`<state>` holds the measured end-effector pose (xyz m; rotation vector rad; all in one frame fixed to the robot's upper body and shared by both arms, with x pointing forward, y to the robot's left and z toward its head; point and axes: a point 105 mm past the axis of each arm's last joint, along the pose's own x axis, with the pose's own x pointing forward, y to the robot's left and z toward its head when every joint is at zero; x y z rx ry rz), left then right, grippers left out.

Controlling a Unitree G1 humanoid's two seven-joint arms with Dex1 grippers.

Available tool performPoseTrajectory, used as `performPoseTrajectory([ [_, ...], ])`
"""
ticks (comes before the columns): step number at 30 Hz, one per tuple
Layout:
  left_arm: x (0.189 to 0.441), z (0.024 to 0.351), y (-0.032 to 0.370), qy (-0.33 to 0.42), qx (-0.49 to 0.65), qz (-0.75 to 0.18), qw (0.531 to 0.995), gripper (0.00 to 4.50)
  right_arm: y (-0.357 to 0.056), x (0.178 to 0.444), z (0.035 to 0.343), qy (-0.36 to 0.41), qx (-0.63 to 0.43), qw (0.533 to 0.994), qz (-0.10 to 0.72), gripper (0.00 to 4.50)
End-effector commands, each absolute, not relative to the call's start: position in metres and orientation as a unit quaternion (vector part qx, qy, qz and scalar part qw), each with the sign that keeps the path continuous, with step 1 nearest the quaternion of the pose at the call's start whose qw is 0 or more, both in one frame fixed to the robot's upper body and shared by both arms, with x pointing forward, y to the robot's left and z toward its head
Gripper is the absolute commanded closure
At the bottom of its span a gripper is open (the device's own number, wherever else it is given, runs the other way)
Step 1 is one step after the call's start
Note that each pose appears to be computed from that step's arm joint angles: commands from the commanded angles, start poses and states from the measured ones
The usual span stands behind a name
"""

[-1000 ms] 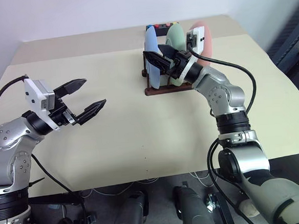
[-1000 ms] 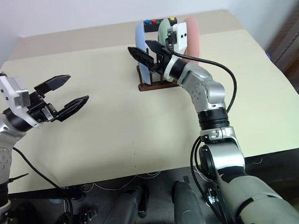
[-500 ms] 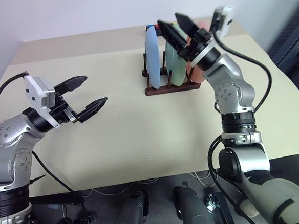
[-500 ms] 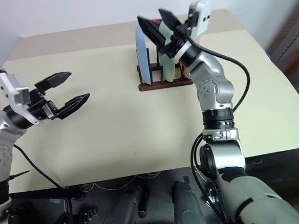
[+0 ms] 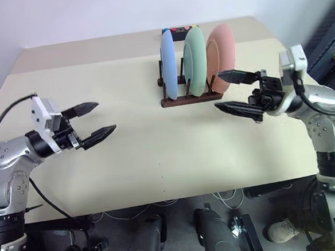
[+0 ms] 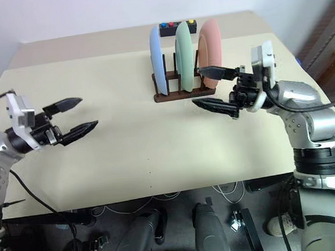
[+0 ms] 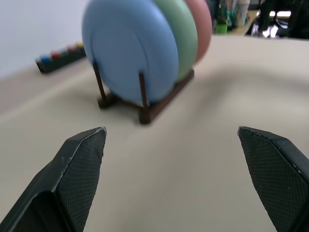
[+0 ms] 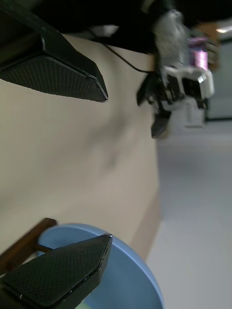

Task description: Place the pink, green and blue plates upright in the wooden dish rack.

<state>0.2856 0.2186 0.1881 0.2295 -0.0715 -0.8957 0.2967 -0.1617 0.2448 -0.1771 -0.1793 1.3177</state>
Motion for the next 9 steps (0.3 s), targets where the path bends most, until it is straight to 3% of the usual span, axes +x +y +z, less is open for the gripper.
performPoseTrajectory([
  [1,0.279,0.194,0.216,-0.055,0.142,-0.427,0.891,0.0,-0.161,0.291,0.247,-0.092,-0.107,0.769,0.623,0.03],
  [9,0.263,0.182,0.219,-0.039,0.151,-0.415,0.896,0.0,-0.143,0.303,0.245,-0.101,-0.119,0.755,0.636,0.03],
])
